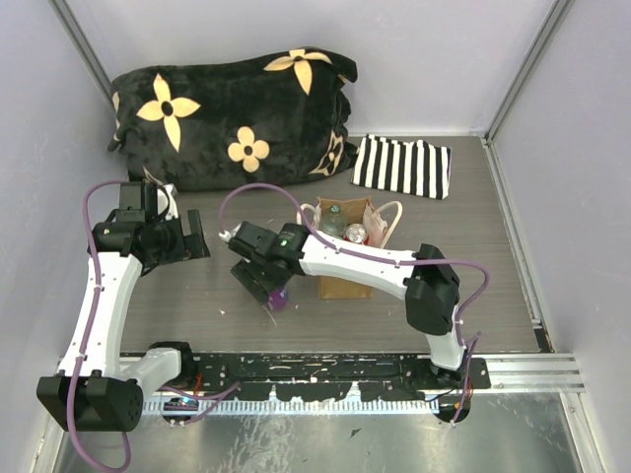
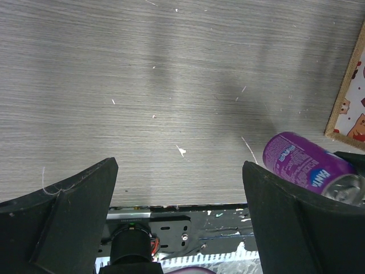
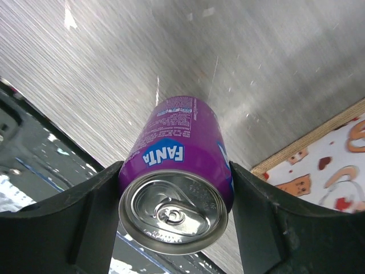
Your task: Place the beverage into the canvas bag
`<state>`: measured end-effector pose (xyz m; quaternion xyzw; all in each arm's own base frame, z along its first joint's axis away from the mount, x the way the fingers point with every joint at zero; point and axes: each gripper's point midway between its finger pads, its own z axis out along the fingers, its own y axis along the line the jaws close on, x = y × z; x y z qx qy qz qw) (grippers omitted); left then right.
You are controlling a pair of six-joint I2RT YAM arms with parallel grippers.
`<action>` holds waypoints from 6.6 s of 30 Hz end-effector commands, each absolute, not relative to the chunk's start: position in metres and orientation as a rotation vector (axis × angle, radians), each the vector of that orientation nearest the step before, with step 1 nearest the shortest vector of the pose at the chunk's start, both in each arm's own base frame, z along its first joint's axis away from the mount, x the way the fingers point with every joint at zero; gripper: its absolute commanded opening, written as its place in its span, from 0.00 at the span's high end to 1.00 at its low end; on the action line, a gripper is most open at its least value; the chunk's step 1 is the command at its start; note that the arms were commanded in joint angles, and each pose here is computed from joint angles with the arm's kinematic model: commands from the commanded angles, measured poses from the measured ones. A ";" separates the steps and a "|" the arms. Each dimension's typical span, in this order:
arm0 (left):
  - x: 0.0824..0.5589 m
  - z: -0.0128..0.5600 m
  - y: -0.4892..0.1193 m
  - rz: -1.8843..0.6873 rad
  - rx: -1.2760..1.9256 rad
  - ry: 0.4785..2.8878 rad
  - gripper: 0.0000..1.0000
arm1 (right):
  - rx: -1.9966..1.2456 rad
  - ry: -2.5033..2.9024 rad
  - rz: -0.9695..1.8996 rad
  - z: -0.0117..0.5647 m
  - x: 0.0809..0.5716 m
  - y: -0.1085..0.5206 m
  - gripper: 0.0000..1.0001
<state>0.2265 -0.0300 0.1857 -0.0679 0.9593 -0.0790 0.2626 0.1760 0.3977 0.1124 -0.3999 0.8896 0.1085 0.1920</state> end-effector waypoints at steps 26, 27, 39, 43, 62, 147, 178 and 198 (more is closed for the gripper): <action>0.230 0.181 -0.043 -0.319 -0.186 2.604 0.02 | -0.199 2.000 0.294 0.383 0.331 0.238 0.99; 0.231 0.182 -0.043 -0.322 -0.187 2.605 0.02 | -0.207 2.031 0.289 0.372 0.328 0.235 0.99; 0.231 0.178 -0.048 -0.357 -0.189 2.614 0.02 | -0.359 2.308 0.379 0.268 0.270 0.242 0.99; 0.232 0.178 -0.049 -0.367 -0.191 2.614 0.02 | -0.401 2.340 0.394 0.259 0.259 0.247 0.99; 0.235 0.172 -0.052 -0.391 -0.197 2.636 0.02 | -0.590 2.498 0.440 0.220 0.210 0.261 0.99; 0.237 0.168 -0.058 -0.434 -0.186 2.653 0.02 | -0.597 2.504 0.322 0.201 0.232 0.266 0.51; 0.235 0.184 -0.058 -0.437 -0.132 2.609 0.02 | -0.478 2.394 0.344 0.197 0.246 0.265 0.54; 0.222 0.297 -0.136 -0.856 0.225 2.194 0.02 | 0.163 2.057 0.241 0.305 0.283 0.108 0.00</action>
